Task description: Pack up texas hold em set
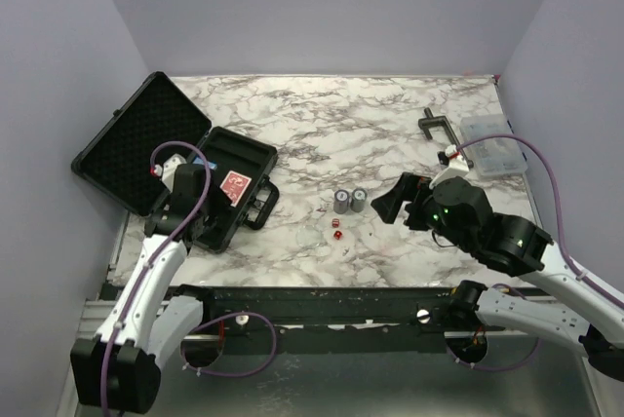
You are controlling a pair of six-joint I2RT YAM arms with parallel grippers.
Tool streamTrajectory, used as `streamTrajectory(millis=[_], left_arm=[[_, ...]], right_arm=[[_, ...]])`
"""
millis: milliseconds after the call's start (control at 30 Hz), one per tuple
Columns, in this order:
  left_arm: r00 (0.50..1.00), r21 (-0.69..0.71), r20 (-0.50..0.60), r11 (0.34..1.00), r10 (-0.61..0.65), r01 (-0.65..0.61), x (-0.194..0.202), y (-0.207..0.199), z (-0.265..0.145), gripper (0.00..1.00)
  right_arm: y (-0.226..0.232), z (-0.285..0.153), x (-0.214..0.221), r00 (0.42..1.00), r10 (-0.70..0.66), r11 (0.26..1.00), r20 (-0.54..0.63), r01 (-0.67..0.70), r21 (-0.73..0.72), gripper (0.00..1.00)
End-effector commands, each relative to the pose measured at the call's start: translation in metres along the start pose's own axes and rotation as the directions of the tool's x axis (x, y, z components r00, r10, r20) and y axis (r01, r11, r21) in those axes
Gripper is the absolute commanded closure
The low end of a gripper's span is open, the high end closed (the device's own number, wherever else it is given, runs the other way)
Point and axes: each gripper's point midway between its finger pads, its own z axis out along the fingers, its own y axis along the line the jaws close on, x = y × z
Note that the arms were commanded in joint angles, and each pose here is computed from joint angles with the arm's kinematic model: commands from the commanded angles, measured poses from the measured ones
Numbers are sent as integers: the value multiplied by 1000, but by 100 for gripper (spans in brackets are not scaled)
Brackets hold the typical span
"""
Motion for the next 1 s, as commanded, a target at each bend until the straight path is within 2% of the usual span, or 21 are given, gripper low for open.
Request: streamTrajectory(millis=[0, 67, 133, 167, 333, 533, 667, 967], left_arm=[[995, 151, 95, 988, 12, -26, -18, -16, -31, 34], [994, 214, 107, 976, 10, -33, -20, -23, -48, 26], [993, 266, 117, 963, 12, -43, -25, -30, -66, 6], [992, 285, 124, 957, 24, -58, -27, -33, -74, 1], [967, 376, 208, 901, 146, -217, -40, -48, -109, 1], [908, 487, 284, 770, 307, -413, -29, -61, -133, 1], [897, 562, 321, 701, 303, -438, -19, -67, -147, 1], [886, 571, 371, 684, 280, -455, -26, -72, -153, 3]], right_arm=[[-6, -2, -5, 1000, -20, 999, 16, 19, 40, 0], [-5, -2, -6, 1000, -23, 999, 14, 22, 42, 0], [-6, -2, -5, 1000, -28, 999, 11, 28, 45, 0], [-6, -2, -6, 999, -31, 998, 11, 31, 50, 0], [-2, -2, -9, 999, -39, 998, 9, 38, 48, 0], [-5, 5, -9, 999, -48, 995, 1, 48, 91, 0], [-6, 12, -4, 999, -50, 993, -11, 51, 110, 0], [0, 41, 19, 989, -118, 987, -91, 127, 98, 0]])
